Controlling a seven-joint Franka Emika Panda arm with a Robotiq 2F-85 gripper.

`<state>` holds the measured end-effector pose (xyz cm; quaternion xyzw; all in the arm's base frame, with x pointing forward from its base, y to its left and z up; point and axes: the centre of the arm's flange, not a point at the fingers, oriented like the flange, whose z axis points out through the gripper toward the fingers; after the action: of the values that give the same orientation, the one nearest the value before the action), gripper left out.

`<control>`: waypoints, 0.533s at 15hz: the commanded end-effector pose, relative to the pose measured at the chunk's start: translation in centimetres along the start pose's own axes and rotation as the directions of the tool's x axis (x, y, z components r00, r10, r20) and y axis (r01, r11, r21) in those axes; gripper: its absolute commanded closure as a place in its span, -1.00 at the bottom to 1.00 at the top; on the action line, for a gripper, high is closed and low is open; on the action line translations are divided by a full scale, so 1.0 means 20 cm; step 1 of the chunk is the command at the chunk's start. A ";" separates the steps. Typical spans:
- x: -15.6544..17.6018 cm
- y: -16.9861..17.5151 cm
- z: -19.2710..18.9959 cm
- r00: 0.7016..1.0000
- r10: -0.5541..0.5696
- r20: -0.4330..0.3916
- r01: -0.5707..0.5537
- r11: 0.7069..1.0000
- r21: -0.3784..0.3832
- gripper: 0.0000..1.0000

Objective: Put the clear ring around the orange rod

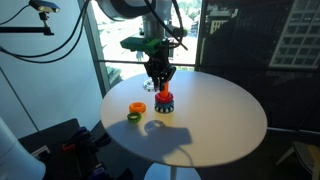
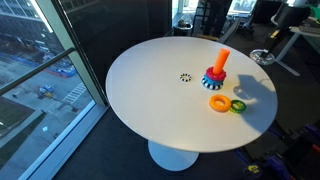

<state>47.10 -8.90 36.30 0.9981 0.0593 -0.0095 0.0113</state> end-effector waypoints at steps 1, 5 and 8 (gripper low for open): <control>0.06 0.00 -0.20 1.000 0.011 -0.016 -0.011 1.000 0.025 0.82; 0.15 -0.05 -0.30 0.998 0.025 -0.052 -0.022 0.998 0.055 0.82; 0.22 -0.10 -0.35 0.996 0.037 -0.082 -0.031 0.998 0.063 0.82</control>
<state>49.65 -7.13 41.78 0.9981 0.0539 0.0254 -0.0148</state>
